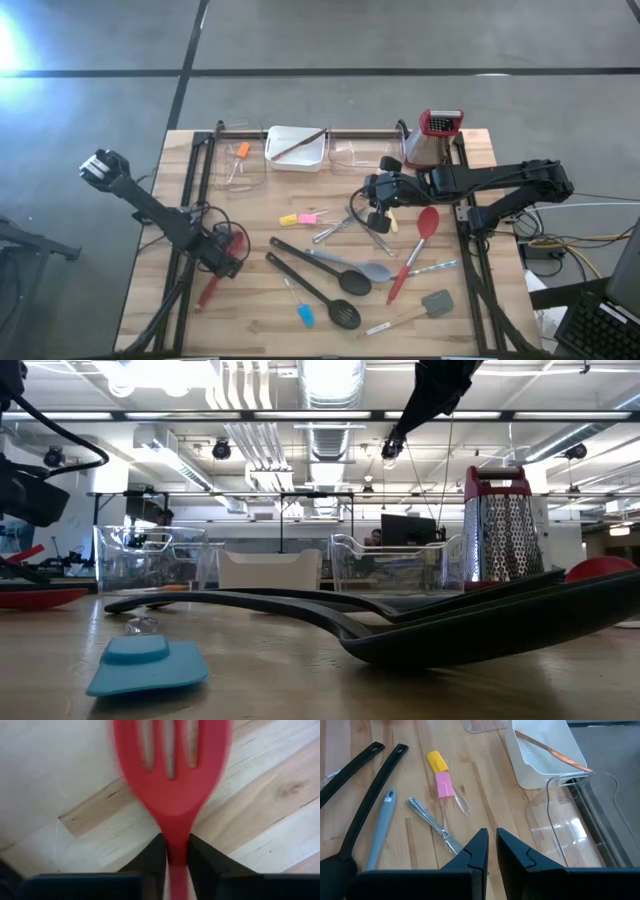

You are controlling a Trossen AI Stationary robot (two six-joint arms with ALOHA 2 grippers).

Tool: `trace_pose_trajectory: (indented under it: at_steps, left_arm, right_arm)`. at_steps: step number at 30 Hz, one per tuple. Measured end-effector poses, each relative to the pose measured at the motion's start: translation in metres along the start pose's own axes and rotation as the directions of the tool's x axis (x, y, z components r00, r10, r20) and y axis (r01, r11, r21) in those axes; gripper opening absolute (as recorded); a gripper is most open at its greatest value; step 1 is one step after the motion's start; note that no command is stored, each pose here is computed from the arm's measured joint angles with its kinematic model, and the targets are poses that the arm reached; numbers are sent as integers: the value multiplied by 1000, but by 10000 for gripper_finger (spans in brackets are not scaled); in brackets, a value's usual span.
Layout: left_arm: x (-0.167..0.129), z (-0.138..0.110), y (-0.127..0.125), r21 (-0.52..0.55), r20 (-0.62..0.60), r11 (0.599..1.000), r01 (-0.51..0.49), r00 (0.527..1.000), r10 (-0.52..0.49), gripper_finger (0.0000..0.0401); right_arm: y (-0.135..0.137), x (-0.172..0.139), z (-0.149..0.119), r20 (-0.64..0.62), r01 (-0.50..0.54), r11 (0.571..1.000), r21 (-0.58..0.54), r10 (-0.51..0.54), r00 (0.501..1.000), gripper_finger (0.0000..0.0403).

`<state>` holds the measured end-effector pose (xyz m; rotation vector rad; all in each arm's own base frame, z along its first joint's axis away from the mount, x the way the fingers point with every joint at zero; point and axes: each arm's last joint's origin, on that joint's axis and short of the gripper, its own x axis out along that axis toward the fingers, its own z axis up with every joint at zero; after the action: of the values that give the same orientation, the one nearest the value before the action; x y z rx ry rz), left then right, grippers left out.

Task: Pick & Place Kitchen Items
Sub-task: Put the red slotted spoon into the right transparent bin

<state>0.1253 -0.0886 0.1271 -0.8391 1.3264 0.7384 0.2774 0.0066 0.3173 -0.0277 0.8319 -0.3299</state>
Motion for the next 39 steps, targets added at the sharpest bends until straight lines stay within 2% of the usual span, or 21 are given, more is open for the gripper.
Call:
trace_pose_trajectory:
  at_steps: [1, 5, 9, 10, 16, 19, 21, 23, 26, 28, 30, 34, 39]
  left_arm:
    - [0, 0, -1, 13, 7, 1000, -1, 1000, 1, 48]
    - [-4, 1, -5, 62, 33, 998, 12, 999, -14, 47]
    - [-21, 2, -12, 113, 66, 993, 38, 997, -46, 47]
    - [-28, 3, -14, 135, 90, 990, 33, 995, -45, 47]
    - [-85, 9, -38, 257, 229, 956, 143, 952, -204, 47]
    - [-117, 14, -50, 355, 369, 919, 173, 877, -308, 47]
    - [-136, 18, -55, 436, 485, 892, 119, 804, -345, 47]
    - [-153, 23, -62, 484, 618, 874, 46, 690, -378, 47]
    - [-172, 34, -70, 484, 773, 869, -105, 516, -369, 47]
    - [-181, 44, -76, 476, 819, 864, -166, 441, -367, 47]
    - [-189, 58, -83, 477, 839, 857, -194, 390, -379, 47]
    - [-197, 89, -92, 556, 814, 805, -204, 331, -478, 47]
    - [-203, 122, -89, 606, 791, 767, -209, 254, -556, 47]
  right_arm:
    - [0, 0, 0, 0, 0, 1000, 0, 0, 1000, 34]
    - [0, 0, 0, 0, 0, 1000, 0, 0, 1000, 34]
    - [0, 0, 0, 0, 0, 1000, 0, 0, 1000, 34]
    - [0, 0, 0, 0, 0, 1000, 0, 0, 1000, 34]
    - [0, 0, 0, 0, 0, 1000, 0, 0, 1000, 34]
    - [0, 0, 0, 0, 0, 1000, 0, 0, 1000, 34]
    - [0, 0, 0, 0, 0, 1000, 0, 0, 1000, 34]
    - [0, 0, 0, 0, 0, 1000, 0, 0, 1000, 34]
    - [0, 0, 0, 0, 0, 1000, 0, 0, 1000, 34]
    - [0, 0, 0, -1, 0, 1000, 0, 0, 1000, 34]
    - [0, 0, 0, 1, 0, 1000, 0, 0, 1000, 34]
    - [0, 0, 0, 1, 0, 1000, 0, 0, 1000, 34]
    - [1, 0, 4, 40, -7, 1000, 21, 6, 999, 34]
